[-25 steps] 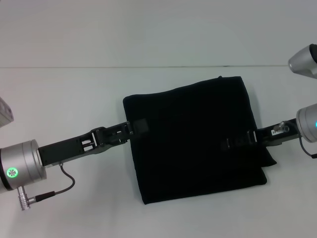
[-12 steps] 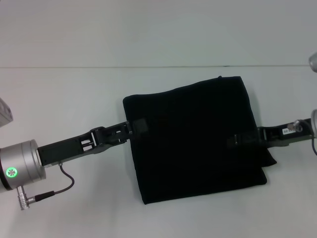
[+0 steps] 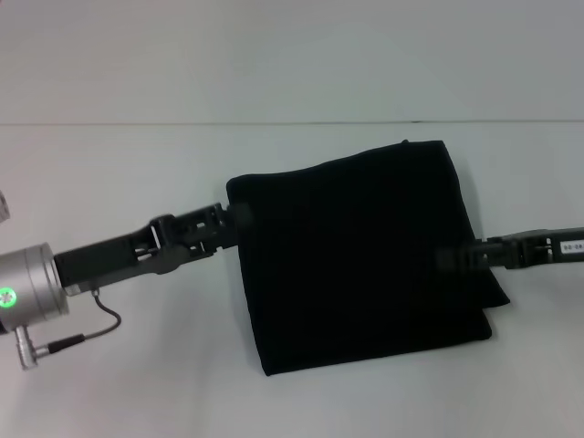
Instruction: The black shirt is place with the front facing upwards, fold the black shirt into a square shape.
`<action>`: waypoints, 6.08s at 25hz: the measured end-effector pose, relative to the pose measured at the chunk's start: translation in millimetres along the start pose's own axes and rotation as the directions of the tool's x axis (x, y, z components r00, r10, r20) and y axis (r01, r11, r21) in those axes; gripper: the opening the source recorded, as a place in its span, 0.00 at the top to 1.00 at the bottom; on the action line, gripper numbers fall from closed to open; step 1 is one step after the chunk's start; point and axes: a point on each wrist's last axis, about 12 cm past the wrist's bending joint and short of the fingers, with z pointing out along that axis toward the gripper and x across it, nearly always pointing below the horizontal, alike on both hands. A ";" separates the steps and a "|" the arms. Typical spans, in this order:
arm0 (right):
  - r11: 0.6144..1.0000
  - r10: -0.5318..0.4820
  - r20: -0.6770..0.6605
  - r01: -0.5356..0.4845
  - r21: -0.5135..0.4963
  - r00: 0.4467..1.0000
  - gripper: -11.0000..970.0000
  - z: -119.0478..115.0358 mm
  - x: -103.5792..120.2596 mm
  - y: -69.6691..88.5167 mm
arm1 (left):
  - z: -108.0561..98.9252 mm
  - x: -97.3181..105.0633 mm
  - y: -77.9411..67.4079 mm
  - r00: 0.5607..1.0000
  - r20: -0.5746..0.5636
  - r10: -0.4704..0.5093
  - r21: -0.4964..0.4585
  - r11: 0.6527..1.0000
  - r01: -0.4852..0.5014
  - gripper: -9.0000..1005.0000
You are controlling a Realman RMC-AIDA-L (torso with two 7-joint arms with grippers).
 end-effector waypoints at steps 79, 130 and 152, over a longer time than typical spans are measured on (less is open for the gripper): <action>0.814 -0.564 0.399 0.569 0.119 0.724 0.09 1.3 134.4 24.0 | 74.5 1.4 28.7 0.964 -0.107 -0.242 -0.463 0.871 0.167 0.49; 0.836 -0.542 0.430 0.513 0.195 0.722 0.09 9.4 118.2 16.2 | -20.2 10.1 16.1 0.805 0.006 0.594 -0.182 0.792 -0.583 0.45; 0.818 -0.574 0.314 0.548 0.174 0.757 0.09 42.4 116.6 14.1 | -50.5 52.1 31.0 0.557 -0.187 0.809 -0.152 0.537 -0.830 0.06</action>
